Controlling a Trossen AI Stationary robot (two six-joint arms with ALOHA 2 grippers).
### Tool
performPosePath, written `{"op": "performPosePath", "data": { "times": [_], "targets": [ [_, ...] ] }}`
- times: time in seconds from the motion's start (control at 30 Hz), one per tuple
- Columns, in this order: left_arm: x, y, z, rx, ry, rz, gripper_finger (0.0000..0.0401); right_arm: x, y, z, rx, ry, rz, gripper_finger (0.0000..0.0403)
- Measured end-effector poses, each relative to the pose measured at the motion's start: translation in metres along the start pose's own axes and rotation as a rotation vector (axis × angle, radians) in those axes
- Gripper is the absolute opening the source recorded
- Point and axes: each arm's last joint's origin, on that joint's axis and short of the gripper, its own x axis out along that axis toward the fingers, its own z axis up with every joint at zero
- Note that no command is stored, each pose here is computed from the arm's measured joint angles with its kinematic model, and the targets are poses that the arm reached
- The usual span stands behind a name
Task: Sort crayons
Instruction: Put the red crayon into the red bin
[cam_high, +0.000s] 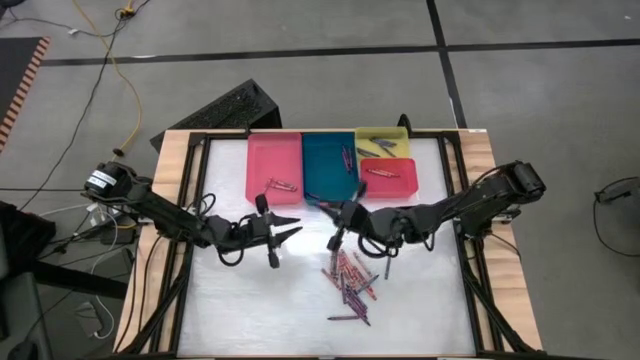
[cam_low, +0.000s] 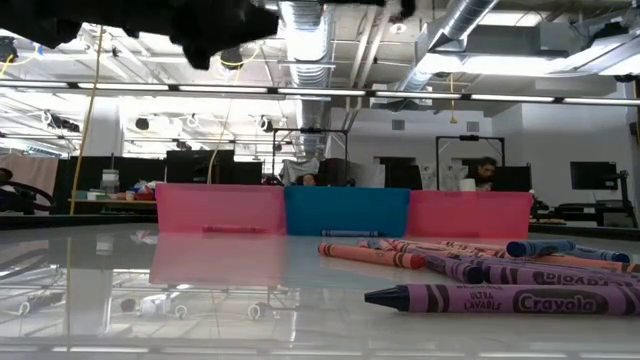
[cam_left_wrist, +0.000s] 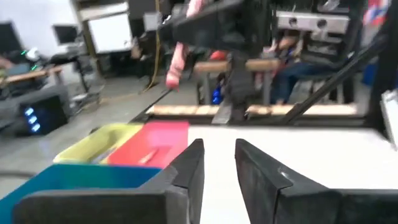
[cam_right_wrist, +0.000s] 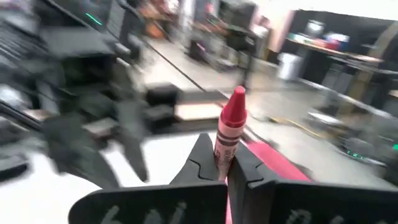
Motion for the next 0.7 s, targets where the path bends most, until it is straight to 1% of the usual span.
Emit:
{"op": "performPosePath", "data": {
  "times": [0.1, 0.2, 0.33, 0.53, 0.7],
  "targets": [
    [0.000, 0.001, -0.008, 0.016, 0.077, 0.040, 0.0101, -0.009, -0.013, -0.003, -0.063, 0.107, -0.138, 0.0003],
    [0.000, 0.002, -0.015, -0.009, 0.132, 0.050, 0.0120, -0.019, -0.033, -0.012, -0.090, 0.238, -0.256, 0.0003],
    [0.001, 0.004, -0.021, -0.043, 0.177, 0.057, 0.0136, -0.026, -0.058, -0.035, -0.071, 0.423, -0.363, 0.0002],
    [0.002, 0.005, -0.024, -0.071, 0.202, 0.011, 0.0140, -0.029, -0.094, -0.068, -0.076, 0.711, -0.524, 0.0005],
    [0.002, 0.005, -0.024, -0.085, 0.209, 0.007, 0.0140, -0.022, -0.116, -0.092, -0.109, 0.869, -0.601, 0.0006]
  ]
}}
